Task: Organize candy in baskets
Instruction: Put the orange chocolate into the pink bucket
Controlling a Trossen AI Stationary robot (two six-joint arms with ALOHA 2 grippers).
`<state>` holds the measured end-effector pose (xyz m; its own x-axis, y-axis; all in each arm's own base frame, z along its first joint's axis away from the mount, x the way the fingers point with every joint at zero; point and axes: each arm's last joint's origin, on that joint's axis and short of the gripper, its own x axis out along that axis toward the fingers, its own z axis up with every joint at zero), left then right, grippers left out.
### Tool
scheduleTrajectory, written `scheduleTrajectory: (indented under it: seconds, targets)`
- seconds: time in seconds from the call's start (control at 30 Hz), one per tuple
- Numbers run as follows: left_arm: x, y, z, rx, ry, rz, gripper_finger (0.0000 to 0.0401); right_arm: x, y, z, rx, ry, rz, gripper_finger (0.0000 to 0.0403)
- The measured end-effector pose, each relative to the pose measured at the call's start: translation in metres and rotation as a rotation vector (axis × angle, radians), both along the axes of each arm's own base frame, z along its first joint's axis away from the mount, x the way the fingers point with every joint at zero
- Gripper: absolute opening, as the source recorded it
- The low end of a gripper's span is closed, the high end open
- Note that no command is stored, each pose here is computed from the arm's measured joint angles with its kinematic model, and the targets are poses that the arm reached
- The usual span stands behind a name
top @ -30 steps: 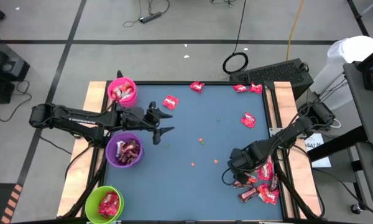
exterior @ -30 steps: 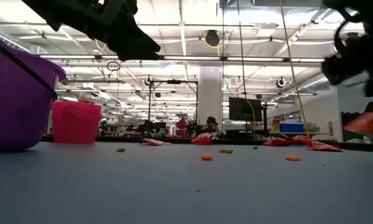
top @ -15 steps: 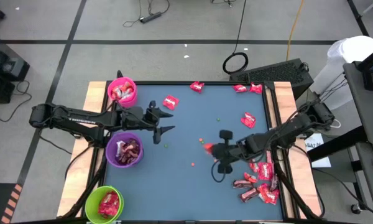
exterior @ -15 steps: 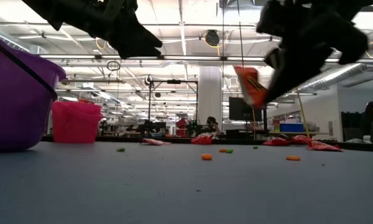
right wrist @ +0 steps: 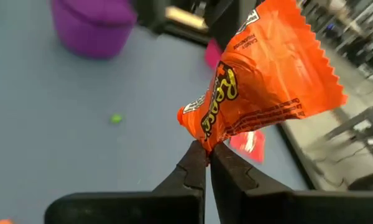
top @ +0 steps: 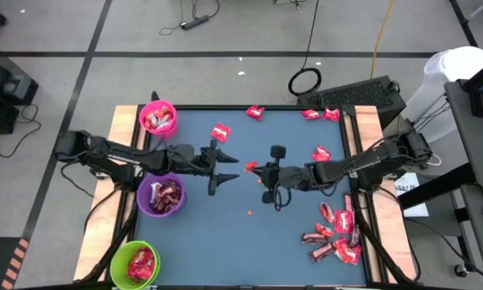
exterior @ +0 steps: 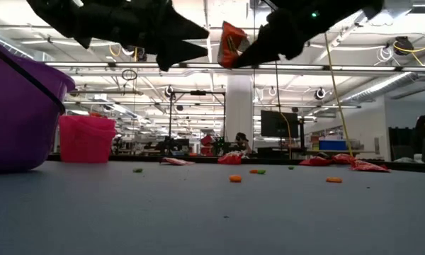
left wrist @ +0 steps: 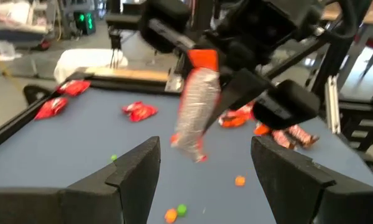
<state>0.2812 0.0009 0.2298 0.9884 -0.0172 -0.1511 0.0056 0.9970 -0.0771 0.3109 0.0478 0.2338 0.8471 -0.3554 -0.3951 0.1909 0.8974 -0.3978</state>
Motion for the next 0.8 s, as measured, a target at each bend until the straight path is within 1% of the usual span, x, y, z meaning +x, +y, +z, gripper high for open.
scheduleTrajectory:
  seconds: [0.07,0.2,0.3,0.47,0.53,0.6,0.7,0.8]
  targets:
    - [0.004,-0.001,-0.002,-0.022,-0.029,0.0,0.0255,0.003,-0.004,0.003,-0.006,-0.029,0.028,0.0008]
    - [0.01,0.001,-0.005,-0.047,-0.067,0.019,0.0255,0.006,-0.008,0.008,0.024,-0.076,0.086,0.0008]
    - [0.014,0.002,-0.006,-0.044,-0.062,0.049,0.0255,0.01,-0.009,0.008,0.034,-0.1,0.098,0.0008]
    - [0.021,0.002,-0.004,-0.045,-0.061,0.053,0.0248,0.016,-0.008,0.001,0.025,-0.104,0.12,0.0008]
    - [0.021,0.002,-0.003,-0.044,-0.063,0.052,0.0231,0.016,-0.008,0.0,0.025,-0.103,0.119,0.0008]
    - [0.021,0.002,-0.003,-0.045,-0.064,0.051,0.0205,0.017,-0.008,0.001,0.034,-0.12,0.115,0.0008]
    - [0.021,0.001,-0.003,-0.041,-0.063,0.044,0.0155,0.017,-0.008,0.003,0.049,-0.139,0.109,0.0015]
    - [0.021,0.001,-0.003,-0.02,-0.063,0.034,0.0103,0.017,-0.008,0.002,0.052,-0.137,0.106,0.0039]
